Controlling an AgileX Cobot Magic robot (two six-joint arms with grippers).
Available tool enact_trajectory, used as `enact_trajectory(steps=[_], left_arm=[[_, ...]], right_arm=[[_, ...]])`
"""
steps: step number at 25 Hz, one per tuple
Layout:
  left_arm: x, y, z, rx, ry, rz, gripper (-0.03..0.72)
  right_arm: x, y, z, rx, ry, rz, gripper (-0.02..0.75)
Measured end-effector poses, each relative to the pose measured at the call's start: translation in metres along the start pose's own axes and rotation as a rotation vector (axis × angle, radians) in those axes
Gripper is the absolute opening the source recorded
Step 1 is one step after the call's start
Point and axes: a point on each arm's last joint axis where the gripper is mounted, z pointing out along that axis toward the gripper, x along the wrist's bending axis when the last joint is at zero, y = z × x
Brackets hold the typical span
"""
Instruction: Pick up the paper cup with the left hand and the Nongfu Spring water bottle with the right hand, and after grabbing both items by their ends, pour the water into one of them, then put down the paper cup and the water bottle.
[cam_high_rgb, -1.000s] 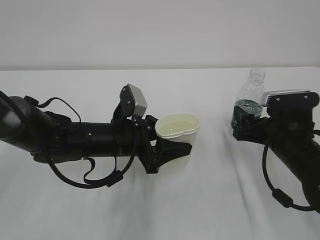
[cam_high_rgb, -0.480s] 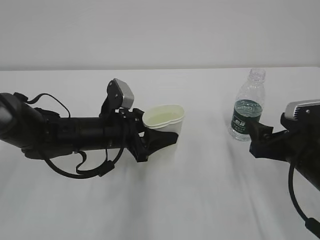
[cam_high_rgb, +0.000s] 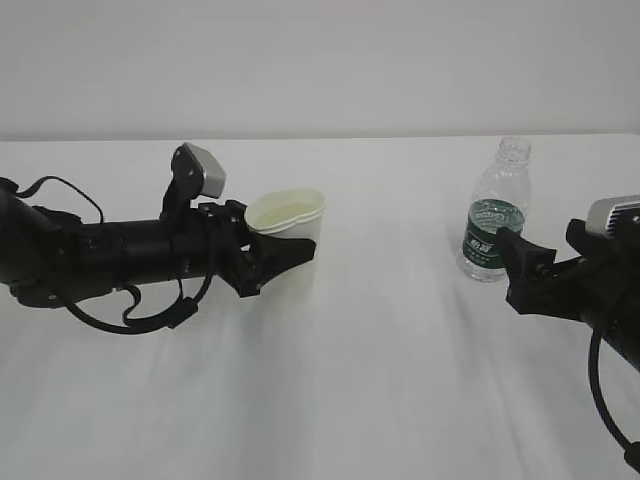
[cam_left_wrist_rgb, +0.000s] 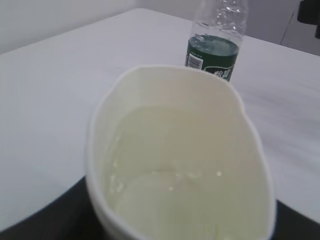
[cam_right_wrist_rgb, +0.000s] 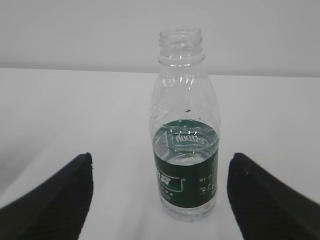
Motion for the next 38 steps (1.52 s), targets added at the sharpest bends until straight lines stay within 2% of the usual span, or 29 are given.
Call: enact_trajectory(steps=[13, 18, 27, 38], left_arm=[[0.047, 0.000, -0.042, -0.050, 0.130, -0.026, 0.431], [0.058, -0.003, -0.056, -0.056, 0.178, -0.043, 0.430], [0.055, -0.024, -0.077, -0.077, 0.320, -0.053, 0.420], [0.047, -0.041, -0.087, -0.047, 0.413, -0.090, 0.418]], right_arm=[[0.000, 0.000, 0.000, 0.000, 0.000, 0.008, 0.629], [0.000, 0.000, 0.000, 0.000, 0.000, 0.008, 0.628], [0.000, 0.000, 0.000, 0.000, 0.000, 0.008, 0.619], [0.000, 0.000, 0.000, 0.000, 0.001, 0.023, 0.613]])
